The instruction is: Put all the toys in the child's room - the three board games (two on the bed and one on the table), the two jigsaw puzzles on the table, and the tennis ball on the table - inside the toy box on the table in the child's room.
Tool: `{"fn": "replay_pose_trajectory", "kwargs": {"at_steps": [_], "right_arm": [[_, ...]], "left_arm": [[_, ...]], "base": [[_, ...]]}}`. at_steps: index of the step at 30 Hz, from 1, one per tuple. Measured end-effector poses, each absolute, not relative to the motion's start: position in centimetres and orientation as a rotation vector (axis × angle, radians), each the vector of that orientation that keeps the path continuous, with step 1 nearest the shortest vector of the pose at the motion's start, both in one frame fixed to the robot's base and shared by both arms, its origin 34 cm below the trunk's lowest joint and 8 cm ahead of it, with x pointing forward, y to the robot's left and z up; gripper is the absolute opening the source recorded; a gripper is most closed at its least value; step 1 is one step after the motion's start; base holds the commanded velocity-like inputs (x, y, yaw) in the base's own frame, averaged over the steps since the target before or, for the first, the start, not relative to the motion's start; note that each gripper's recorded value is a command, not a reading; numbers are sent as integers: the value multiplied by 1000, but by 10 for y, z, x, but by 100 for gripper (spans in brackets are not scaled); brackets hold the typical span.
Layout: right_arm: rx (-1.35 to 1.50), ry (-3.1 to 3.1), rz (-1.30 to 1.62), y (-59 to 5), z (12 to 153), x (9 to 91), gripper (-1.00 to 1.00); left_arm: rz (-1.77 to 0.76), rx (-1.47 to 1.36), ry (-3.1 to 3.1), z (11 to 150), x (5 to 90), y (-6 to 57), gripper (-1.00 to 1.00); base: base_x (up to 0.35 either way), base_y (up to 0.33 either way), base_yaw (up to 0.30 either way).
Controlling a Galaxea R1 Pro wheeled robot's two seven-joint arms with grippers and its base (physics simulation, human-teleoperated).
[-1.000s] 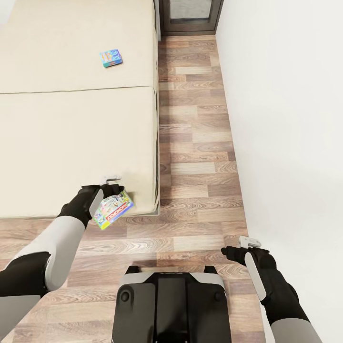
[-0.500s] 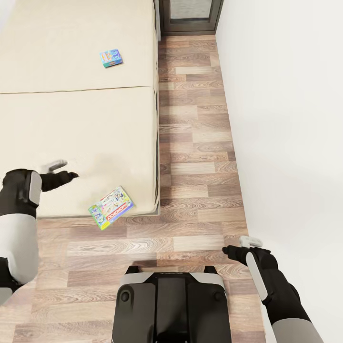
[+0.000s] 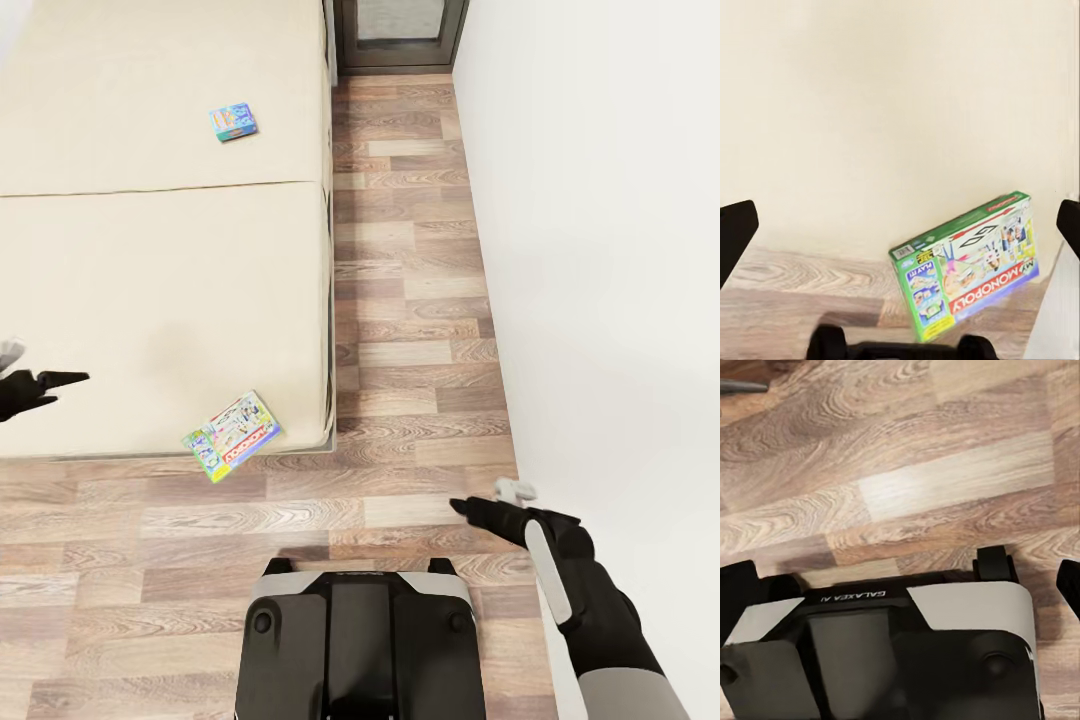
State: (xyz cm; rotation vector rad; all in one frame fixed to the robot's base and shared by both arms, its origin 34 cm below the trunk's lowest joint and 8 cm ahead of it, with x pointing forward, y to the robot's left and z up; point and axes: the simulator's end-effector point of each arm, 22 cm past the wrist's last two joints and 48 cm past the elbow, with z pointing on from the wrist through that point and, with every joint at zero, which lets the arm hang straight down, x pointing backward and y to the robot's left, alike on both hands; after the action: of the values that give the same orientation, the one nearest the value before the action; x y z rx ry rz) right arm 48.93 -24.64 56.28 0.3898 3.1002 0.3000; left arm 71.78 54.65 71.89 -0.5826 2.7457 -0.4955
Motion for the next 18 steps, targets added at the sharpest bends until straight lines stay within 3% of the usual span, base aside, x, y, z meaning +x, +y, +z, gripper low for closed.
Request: {"fn": "replay_pose_trajectory", "kwargs": {"at_steps": [7,18], "right_arm": [[408,3023,487,-238,575,506,100],[425,2982,553,-239,585,515,100]], "left_arm": [[-798,-568,2779,729,643,528,100],[-998,-685,2885,708,525,494,100]], "base": [[0,0,-14],[0,0,-56]]}}
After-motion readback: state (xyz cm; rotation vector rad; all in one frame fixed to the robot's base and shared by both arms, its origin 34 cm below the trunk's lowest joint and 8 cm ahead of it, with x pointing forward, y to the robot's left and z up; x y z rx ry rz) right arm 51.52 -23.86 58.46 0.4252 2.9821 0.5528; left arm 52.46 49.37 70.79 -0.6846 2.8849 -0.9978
